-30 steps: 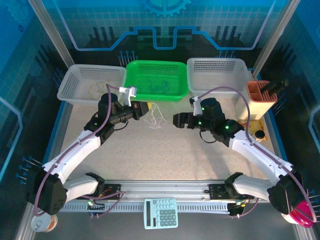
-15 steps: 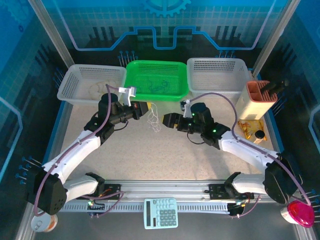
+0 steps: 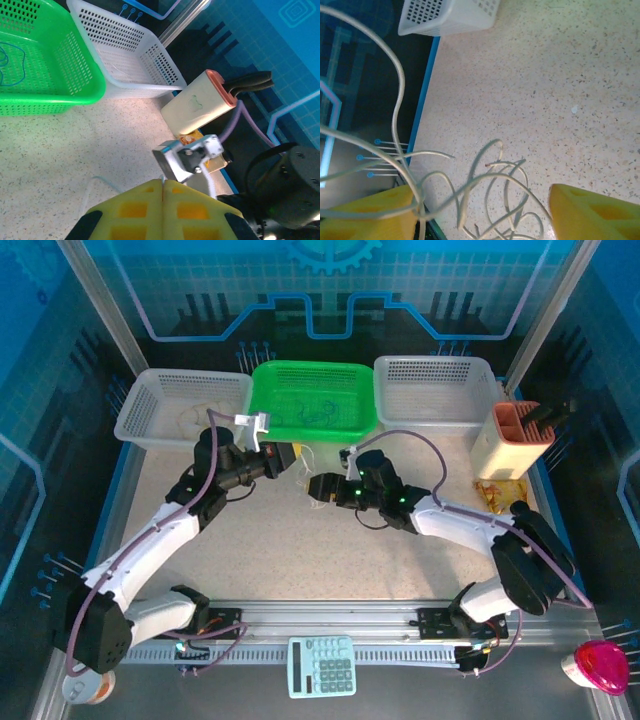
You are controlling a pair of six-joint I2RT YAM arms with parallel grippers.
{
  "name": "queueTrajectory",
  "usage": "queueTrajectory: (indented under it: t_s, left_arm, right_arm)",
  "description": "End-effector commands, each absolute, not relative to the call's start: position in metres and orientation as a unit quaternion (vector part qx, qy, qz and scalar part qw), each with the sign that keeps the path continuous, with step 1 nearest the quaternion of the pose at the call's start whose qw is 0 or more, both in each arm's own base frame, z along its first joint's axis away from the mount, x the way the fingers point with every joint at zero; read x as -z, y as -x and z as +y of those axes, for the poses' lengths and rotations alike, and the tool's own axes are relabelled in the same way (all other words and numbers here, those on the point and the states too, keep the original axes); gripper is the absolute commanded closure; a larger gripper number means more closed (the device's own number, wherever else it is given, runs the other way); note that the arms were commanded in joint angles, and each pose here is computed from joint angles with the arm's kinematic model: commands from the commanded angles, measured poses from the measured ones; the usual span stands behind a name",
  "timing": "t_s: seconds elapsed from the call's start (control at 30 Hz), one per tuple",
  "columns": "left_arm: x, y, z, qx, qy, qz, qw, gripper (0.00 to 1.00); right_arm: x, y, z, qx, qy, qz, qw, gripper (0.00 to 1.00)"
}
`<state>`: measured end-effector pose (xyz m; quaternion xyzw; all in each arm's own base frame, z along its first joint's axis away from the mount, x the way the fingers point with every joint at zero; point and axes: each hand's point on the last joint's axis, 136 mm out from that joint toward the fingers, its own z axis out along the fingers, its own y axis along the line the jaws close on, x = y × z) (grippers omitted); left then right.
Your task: Untangle the cables
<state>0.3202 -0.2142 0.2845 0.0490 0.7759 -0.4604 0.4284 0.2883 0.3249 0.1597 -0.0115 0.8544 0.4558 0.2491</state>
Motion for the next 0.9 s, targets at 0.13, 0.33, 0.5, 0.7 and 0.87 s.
queueTrajectory:
  t_s: [0.13,0.33,0.5,0.7,0.87]
  left_arm:
    - [-0.323,-0.316,-0.211,0.474,-0.048,0.749,0.461,1.0]
    - [-0.356,-0.314,-0.206,0.474,-0.051,0.73,0.49,1.0]
    - [-0.391,-0.311,-0.205,0.48,-0.06,0.708,0.515,1.0]
    - [-0.418,-0.307,-0.204,0.484,-0.072,0.691,0.532,1.0]
    - [-0.435,-0.304,-0.201,0.478,-0.078,0.681,0.549,1.0]
  right_arm:
    - [-0.14,-0.307,0.319,-0.447,-0.014,0.854,0.264,0.91]
    - [-0.103,-0.3,0.301,-0.416,-0.036,0.876,0.243,1.0]
    - [-0.08,-0.292,0.29,-0.397,-0.047,0.888,0.227,1.0]
    - [-0.074,-0.286,0.284,-0.385,-0.053,0.895,0.218,1.0]
    - [-0.067,-0.282,0.276,-0.362,-0.058,0.906,0.211,1.0]
